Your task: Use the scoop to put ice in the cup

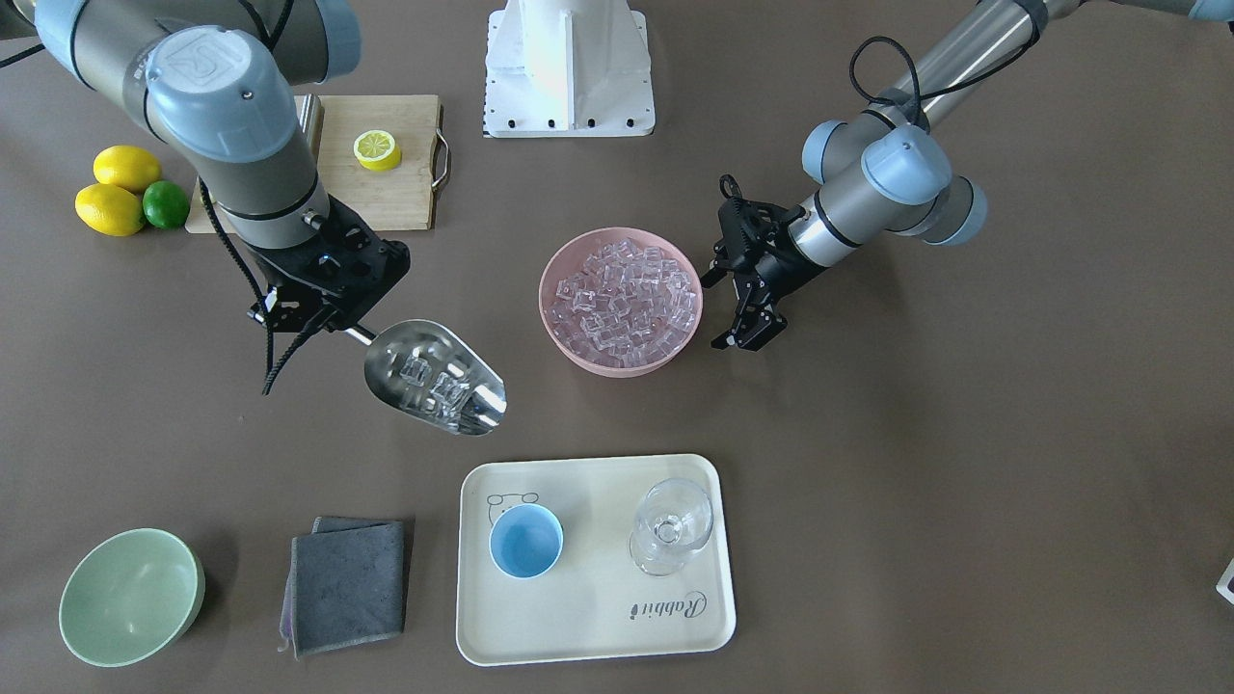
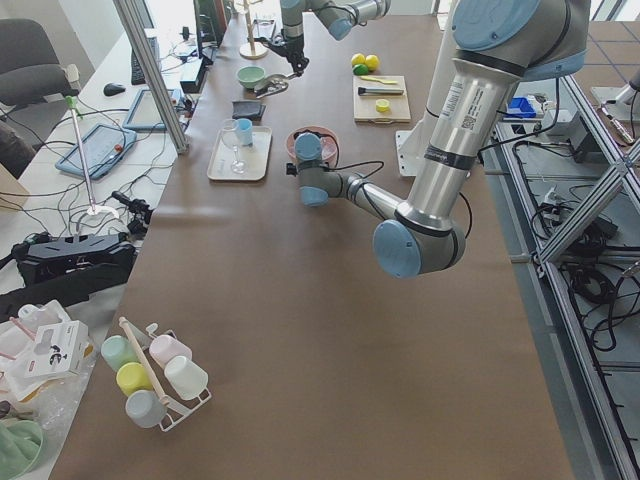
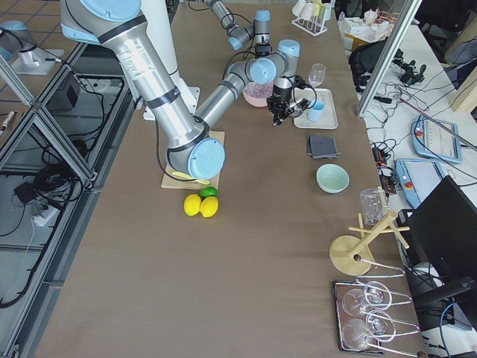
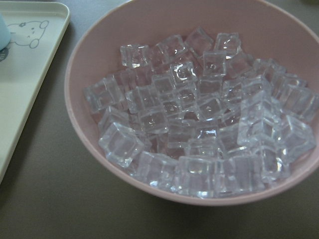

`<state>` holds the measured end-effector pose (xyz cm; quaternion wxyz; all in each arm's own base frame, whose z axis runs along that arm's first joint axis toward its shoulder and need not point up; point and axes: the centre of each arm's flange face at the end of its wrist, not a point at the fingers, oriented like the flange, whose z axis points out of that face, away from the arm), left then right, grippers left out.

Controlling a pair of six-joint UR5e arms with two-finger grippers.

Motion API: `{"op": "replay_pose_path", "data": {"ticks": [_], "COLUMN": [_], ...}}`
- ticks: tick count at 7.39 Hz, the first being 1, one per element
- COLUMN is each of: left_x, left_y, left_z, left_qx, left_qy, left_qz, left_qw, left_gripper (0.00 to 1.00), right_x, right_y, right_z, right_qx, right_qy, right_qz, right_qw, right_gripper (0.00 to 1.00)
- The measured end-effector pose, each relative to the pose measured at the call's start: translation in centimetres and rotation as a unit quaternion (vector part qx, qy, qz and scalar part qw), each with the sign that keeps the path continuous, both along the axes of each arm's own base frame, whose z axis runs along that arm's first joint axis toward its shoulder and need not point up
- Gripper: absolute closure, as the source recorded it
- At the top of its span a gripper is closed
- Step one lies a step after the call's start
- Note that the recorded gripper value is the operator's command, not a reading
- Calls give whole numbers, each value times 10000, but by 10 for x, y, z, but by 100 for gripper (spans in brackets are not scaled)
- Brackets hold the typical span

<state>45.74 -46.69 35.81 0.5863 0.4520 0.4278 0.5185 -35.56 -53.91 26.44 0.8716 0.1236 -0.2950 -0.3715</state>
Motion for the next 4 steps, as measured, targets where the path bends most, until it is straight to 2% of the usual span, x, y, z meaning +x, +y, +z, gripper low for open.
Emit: {"op": "replay_pose_path", "data": {"ticks": [2,4], "left_x": [-30,-71], "left_y": [14,24], "left_z": [-11,-32], "left_qx": [-335,-584], "left_qy": [-116,-210], "left_qz": [-8,-19], "left_qw": [9994,9981], "left_gripper": [2,2], "right_x": [2,-14], "right_y": [-39,-78], "right_z": [-8,-23], "right_qx": [-358,-484], "right_qy": [254,445], "right_qz": [182,60], "right_qw": [9989,9978], "right_gripper": [100,100]}}
